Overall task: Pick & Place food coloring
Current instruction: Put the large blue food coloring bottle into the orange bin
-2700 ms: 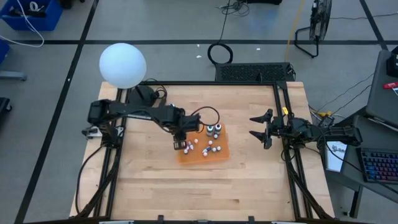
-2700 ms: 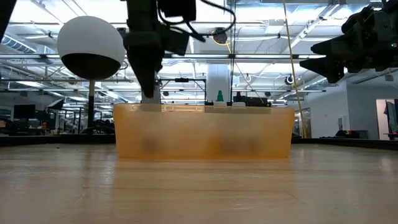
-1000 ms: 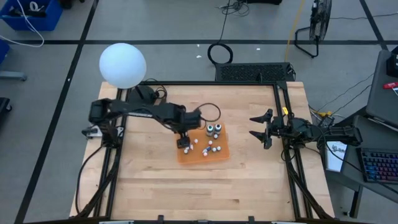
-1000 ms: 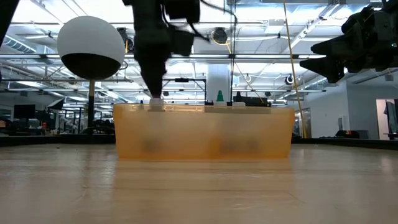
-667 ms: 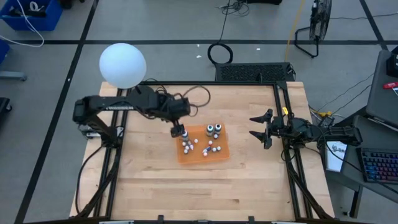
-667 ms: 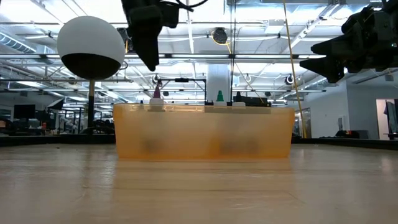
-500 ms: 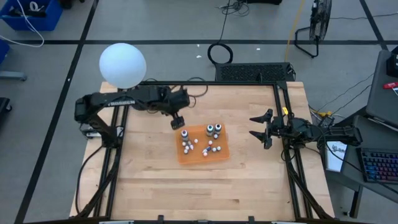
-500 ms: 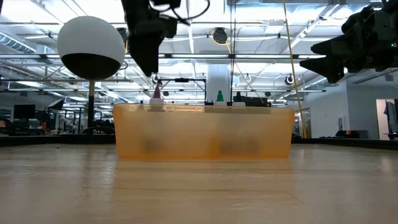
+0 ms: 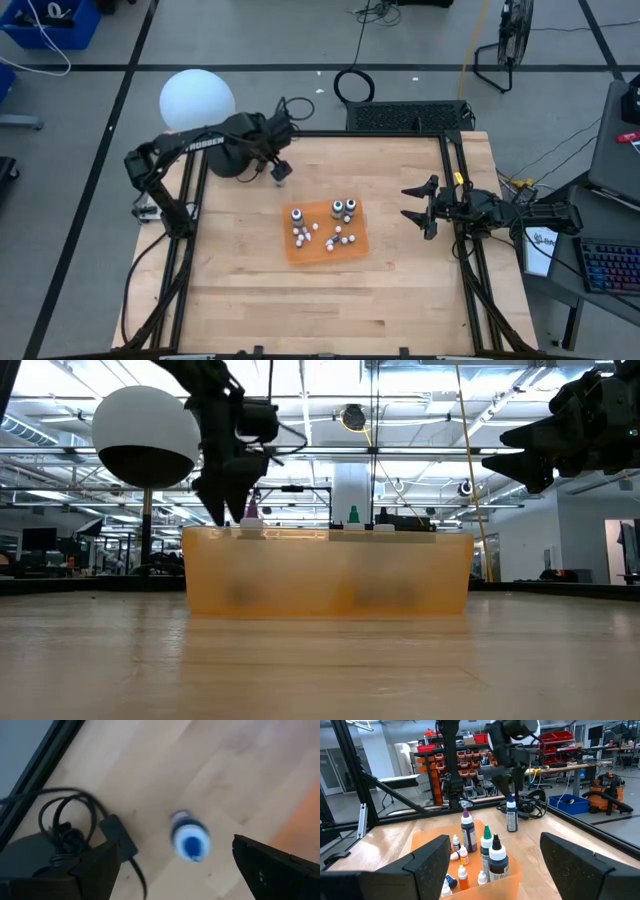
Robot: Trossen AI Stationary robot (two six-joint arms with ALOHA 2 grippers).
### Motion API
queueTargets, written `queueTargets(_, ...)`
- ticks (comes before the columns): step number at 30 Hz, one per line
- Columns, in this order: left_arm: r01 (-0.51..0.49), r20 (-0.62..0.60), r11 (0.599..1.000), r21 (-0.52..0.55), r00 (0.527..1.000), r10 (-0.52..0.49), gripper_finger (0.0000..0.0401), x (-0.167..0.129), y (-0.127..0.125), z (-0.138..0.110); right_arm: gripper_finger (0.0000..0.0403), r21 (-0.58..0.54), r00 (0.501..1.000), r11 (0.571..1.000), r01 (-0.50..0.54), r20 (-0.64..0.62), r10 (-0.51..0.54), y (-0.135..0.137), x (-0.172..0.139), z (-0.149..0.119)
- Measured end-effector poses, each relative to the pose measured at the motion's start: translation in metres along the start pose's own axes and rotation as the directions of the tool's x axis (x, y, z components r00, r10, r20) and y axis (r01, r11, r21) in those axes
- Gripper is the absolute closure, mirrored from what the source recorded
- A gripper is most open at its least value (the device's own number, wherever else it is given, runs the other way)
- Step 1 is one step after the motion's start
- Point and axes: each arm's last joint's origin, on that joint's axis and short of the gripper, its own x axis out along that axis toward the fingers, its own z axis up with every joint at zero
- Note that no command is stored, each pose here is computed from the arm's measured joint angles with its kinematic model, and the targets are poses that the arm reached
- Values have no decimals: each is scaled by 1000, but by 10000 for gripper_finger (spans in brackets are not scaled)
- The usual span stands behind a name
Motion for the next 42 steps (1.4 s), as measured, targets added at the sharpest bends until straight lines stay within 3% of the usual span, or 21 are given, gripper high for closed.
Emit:
queueTargets(5, 40, -9, 998, -44, 999, -40, 27, 14, 13, -4, 110, 0, 1000, 1000, 0, 0, 0, 0, 0, 0)
queueTargets(12, 120, -6, 992, -34, 993, -120, 27, 37, 12, -14, 110, 0, 1000, 1000, 0, 0, 0, 0, 0, 0)
queueTargets(31, 118, -17, 992, -47, 993, -119, 27, 55, 10, -16, 110, 0, 1000, 1000, 0, 0, 0, 0, 0, 0)
queueTargets(42, 88, -42, 996, 0, 995, -88, 27, 73, 5, -14, 110, 0, 1000, 1000, 0, 0, 0, 0, 0, 0)
